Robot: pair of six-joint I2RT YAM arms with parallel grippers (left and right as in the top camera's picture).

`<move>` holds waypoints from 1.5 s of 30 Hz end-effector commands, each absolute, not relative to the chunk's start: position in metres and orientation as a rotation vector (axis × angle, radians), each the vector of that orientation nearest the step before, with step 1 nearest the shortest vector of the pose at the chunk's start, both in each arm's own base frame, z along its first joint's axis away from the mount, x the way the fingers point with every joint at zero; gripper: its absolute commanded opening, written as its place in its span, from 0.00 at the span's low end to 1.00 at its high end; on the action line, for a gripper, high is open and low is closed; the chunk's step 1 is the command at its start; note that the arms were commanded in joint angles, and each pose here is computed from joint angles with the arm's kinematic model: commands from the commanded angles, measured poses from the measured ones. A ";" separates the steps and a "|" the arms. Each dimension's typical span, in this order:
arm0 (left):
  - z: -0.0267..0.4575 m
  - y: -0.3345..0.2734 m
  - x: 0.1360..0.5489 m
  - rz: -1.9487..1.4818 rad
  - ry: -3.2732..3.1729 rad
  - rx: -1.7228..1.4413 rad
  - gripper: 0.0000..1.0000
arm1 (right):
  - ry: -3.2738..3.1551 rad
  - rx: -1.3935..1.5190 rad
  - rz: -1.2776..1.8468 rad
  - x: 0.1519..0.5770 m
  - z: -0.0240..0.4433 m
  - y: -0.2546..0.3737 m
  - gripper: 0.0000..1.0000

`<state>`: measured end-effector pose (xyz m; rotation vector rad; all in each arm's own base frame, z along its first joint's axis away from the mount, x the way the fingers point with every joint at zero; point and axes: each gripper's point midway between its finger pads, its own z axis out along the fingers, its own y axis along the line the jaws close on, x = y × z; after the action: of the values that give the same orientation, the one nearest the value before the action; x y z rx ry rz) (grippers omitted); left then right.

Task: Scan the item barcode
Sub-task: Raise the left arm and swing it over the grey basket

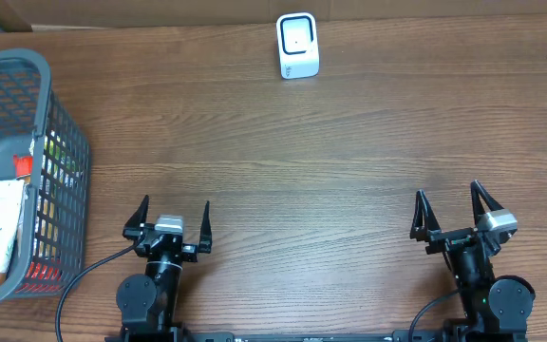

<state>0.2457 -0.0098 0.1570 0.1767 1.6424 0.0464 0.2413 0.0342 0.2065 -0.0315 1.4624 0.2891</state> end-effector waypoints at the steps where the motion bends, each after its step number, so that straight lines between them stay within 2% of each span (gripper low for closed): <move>1: 0.164 -0.022 0.243 -0.034 1.627 0.201 1.00 | 1.406 -0.075 0.307 0.234 0.231 0.040 1.00; 19: 0.243 -0.029 0.234 -0.043 1.559 0.252 1.00 | 1.290 -0.111 0.303 0.215 0.299 0.043 1.00; 39: 0.292 -0.054 0.310 -0.267 2.006 0.388 1.00 | 1.532 -0.169 0.296 0.237 0.349 0.050 1.00; 45: 0.306 -0.063 0.321 -0.393 2.197 0.395 1.00 | 1.679 -0.153 0.318 0.243 0.361 0.051 1.00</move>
<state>0.3136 -0.0515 0.2796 0.3368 2.2146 -0.3315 0.2416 0.0504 0.3408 -0.1418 1.6969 0.3194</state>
